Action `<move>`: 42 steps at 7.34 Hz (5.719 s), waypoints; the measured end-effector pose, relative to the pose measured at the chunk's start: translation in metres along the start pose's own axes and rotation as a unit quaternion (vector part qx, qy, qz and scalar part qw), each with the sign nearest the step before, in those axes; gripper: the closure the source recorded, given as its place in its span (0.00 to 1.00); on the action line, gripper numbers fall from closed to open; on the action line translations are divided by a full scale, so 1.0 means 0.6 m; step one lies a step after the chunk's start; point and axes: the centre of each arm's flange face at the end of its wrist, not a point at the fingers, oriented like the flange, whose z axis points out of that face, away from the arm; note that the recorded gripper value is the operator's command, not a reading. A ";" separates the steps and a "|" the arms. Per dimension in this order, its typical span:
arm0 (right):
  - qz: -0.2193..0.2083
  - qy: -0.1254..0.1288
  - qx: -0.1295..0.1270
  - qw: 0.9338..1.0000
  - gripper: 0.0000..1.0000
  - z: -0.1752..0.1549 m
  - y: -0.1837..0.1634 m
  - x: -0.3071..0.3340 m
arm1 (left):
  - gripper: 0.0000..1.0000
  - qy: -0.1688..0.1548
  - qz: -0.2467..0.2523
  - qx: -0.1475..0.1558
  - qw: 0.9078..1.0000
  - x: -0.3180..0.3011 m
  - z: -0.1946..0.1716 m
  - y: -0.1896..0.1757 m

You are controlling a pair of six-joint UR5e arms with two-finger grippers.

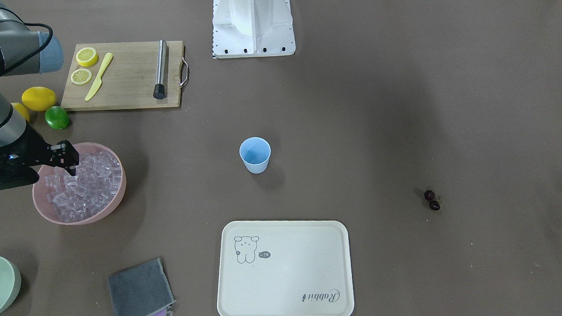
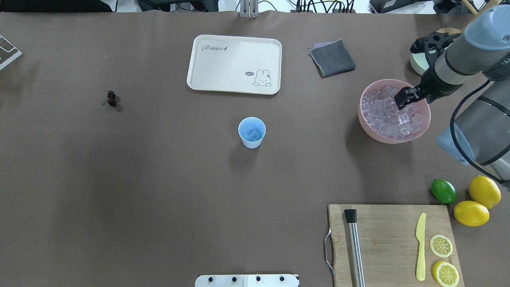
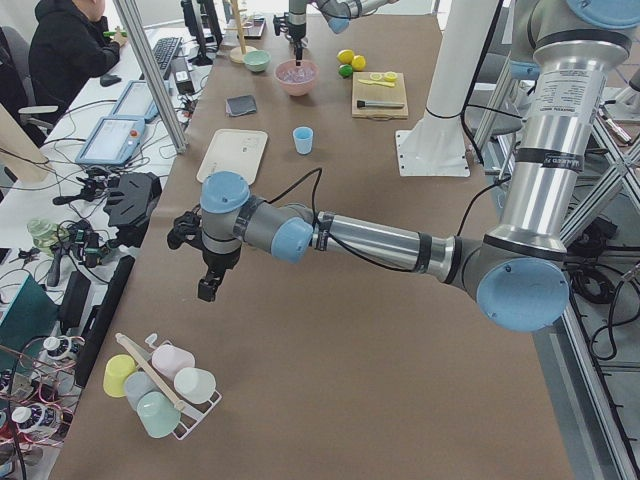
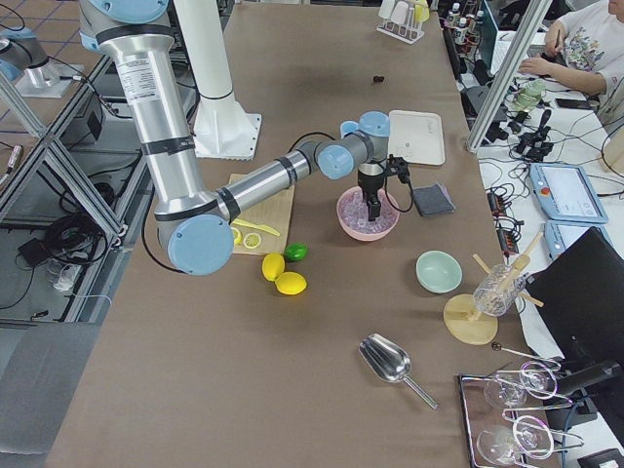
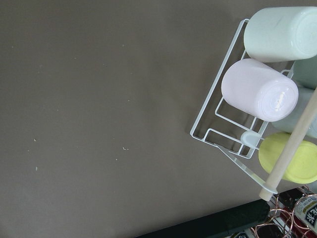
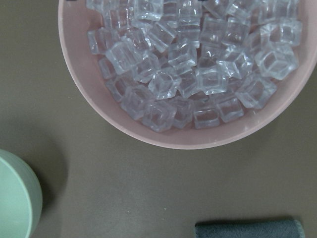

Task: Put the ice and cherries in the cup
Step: 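Move the right gripper back over the ice bowl, then lower the right gripper into the bowl and grasp another ice cube, then carry the second ice cube with the right gripper over the cup, then open the right gripper to drop the ice cube into the cup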

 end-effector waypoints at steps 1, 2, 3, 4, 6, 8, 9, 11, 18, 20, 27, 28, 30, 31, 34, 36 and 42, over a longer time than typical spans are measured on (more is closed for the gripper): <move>-0.005 0.001 -0.004 1.000 0.16 0.014 0.003 -0.005 | 0.02 0.000 0.000 0.000 1.000 0.000 0.001 0.000; -0.009 0.003 -0.008 1.000 0.16 0.023 0.007 -0.009 | 0.02 0.000 0.000 0.000 1.000 0.000 0.001 0.000; -0.012 0.003 -0.011 1.000 0.16 0.030 0.012 -0.012 | 0.02 0.000 0.000 0.000 1.000 0.000 0.001 0.000; -0.015 0.003 -0.014 1.000 0.21 0.036 0.016 -0.020 | 0.02 0.000 -0.001 -0.001 1.000 0.000 0.001 0.000; -0.020 0.003 -0.019 1.000 0.26 0.044 0.020 -0.029 | 0.02 0.000 -0.001 -0.002 1.000 -0.002 0.004 0.002; -0.023 0.002 -0.021 1.000 0.27 0.049 0.020 -0.034 | 0.02 0.000 -0.002 -0.003 1.000 -0.004 0.005 0.004; -0.025 0.003 -0.023 0.999 0.27 0.052 0.022 -0.032 | 0.02 0.000 -0.003 -0.004 1.000 -0.005 0.007 0.005; -0.028 0.006 -0.026 0.999 0.27 0.060 0.023 -0.029 | 0.02 0.000 -0.003 -0.006 1.000 -0.006 0.010 0.005; -0.028 0.021 -0.028 0.999 0.62 0.076 0.021 -0.022 | 0.02 0.000 -0.003 -0.007 1.000 -0.007 0.011 0.010; -0.027 0.024 -0.028 0.999 0.76 0.079 0.023 -0.018 | 0.02 0.000 -0.004 -0.007 1.000 -0.009 0.012 0.013; -0.011 -0.026 0.005 1.000 1.00 -0.067 -0.017 -0.062 | 0.02 0.001 0.001 -0.002 1.000 -0.014 0.020 0.025; 0.008 -0.035 0.003 0.999 1.00 -0.098 -0.037 -0.134 | 0.02 0.001 0.002 0.000 1.000 -0.012 0.017 0.023; 0.052 -0.056 0.007 0.997 1.00 -0.139 -0.056 -0.339 | 0.02 0.001 0.003 0.007 1.000 -0.005 0.007 0.019; 0.069 -0.060 0.012 0.996 1.00 -0.144 -0.053 -0.436 | 0.02 0.001 0.001 0.009 1.000 -0.002 0.004 0.016; 0.086 -0.041 0.024 0.995 1.00 -0.109 -0.038 -0.616 | 0.02 0.001 0.004 0.016 1.000 0.008 -0.007 0.004; 0.091 -0.029 0.036 0.995 1.00 -0.081 -0.029 -0.660 | 0.02 0.002 0.001 0.021 1.000 0.014 -0.014 0.000; 0.089 -0.047 0.059 0.993 0.02 -0.049 -0.041 -0.698 | 0.02 0.004 0.007 0.032 0.999 0.017 -0.015 0.004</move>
